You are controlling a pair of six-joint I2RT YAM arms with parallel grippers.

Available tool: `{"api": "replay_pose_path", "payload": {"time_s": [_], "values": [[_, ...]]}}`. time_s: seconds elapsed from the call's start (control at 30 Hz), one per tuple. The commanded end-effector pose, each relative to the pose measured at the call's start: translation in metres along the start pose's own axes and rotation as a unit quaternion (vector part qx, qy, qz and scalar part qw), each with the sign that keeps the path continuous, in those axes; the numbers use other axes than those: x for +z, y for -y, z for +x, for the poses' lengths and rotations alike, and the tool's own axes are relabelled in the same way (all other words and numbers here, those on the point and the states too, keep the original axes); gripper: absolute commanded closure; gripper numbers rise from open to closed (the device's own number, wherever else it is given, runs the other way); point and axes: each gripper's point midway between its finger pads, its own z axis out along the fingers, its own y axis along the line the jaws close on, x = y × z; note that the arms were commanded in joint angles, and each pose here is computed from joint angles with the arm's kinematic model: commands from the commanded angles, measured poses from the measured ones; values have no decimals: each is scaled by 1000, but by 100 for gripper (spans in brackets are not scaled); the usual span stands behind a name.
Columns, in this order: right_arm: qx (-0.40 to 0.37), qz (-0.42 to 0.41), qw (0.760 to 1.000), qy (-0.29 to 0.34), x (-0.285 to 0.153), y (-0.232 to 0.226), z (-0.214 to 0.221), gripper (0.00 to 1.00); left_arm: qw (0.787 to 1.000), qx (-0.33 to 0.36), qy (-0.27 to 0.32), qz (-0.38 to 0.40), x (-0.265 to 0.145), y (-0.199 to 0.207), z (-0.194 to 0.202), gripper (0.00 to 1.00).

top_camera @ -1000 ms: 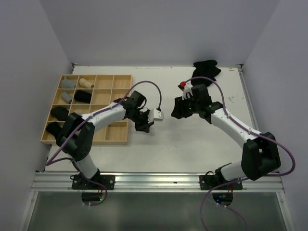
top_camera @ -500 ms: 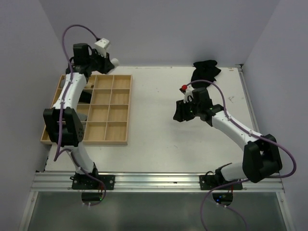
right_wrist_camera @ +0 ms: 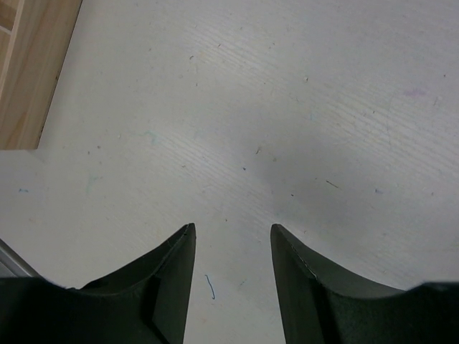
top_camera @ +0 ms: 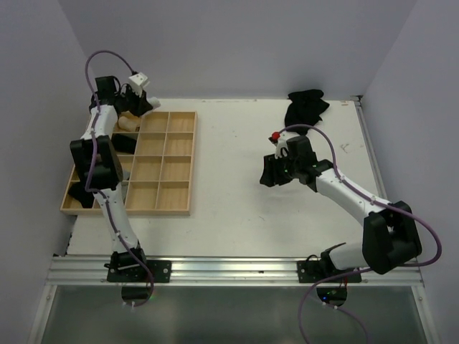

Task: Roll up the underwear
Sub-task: Place the rolled underwear into the container

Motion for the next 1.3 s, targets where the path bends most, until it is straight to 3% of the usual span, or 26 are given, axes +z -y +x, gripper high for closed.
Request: {"api": "replay_pose_path", "payload": {"time_s": [0.0,0.13,0.47,0.8,0.97,1.13,1.27], "values": [[2,6,1000,14,-4,1,-5,50,995,80,32,47,13,11,-21,100],[6,6,1000,8,-3,1,-3,50,991,121,-3,59,36,23,0,100],[11,-3,1000,-3,-3,-1,3,50,992,111,-37,45,61,14,39,100],[17,-3,1000,-3,-3,-2,4,49,993,106,-44,35,32,0,50,100],[14,-3,1000,-3,-4,-2,4,49,993,97,-62,38,37,2,68,100],[19,-1,1000,-11,-3,-1,10,46,994,78,-74,33,46,1,77,71],[25,1,1000,-12,-1,0,11,44,993,72,-90,37,49,7,85,68]]}}
